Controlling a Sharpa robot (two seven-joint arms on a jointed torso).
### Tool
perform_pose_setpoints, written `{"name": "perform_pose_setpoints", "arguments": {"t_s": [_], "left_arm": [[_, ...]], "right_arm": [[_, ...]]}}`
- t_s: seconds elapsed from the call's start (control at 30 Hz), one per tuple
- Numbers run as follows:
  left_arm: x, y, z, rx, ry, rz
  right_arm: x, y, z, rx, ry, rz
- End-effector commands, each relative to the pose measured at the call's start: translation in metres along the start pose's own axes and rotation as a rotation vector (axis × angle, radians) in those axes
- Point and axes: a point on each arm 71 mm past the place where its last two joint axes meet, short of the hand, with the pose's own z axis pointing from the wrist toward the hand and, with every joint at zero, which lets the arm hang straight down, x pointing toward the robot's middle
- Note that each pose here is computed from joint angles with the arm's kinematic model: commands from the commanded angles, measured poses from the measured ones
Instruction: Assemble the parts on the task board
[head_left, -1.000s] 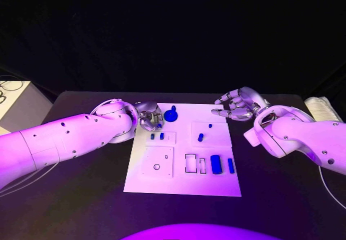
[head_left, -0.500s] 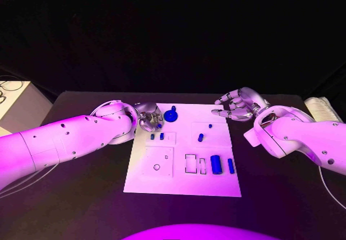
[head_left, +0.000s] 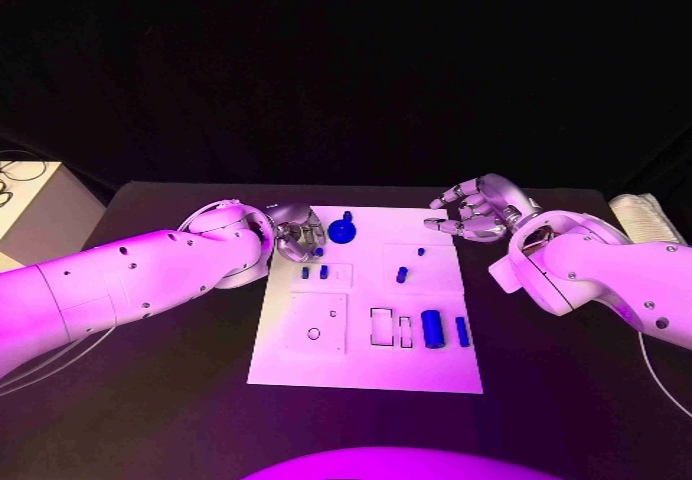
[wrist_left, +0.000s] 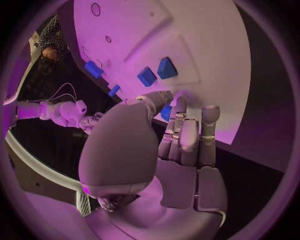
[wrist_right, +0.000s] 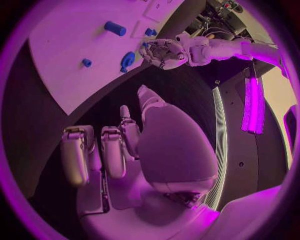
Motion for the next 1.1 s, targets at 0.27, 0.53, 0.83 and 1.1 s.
{"name": "perform_pose_setpoints", "arguments": {"t_s": [0.27, 0.53, 0.83, 1.1], "left_arm": [[-0.0005, 0.0063, -0.0039, -0.023, 0.015, 0.004], [-0.0052, 0.0182, -0.0114, -0.049, 0.0, -0.007], [-0.03, 0.0366, -0.0278, 0.04, -0.176, -0.374], [-0.0404, 0.0485, -0.045, 0.157, -0.208, -0.907]], "right_arm": [[0.0, -0.002, 0.002, -0.013, 0.03, -0.041], [-0.002, -0.006, 0.007, -0.043, 0.047, -0.123], [0.01, -0.006, 0.016, -0.174, 0.079, -0.42], [0.025, -0.009, 0.022, -0.216, 0.12, -0.628]]}}
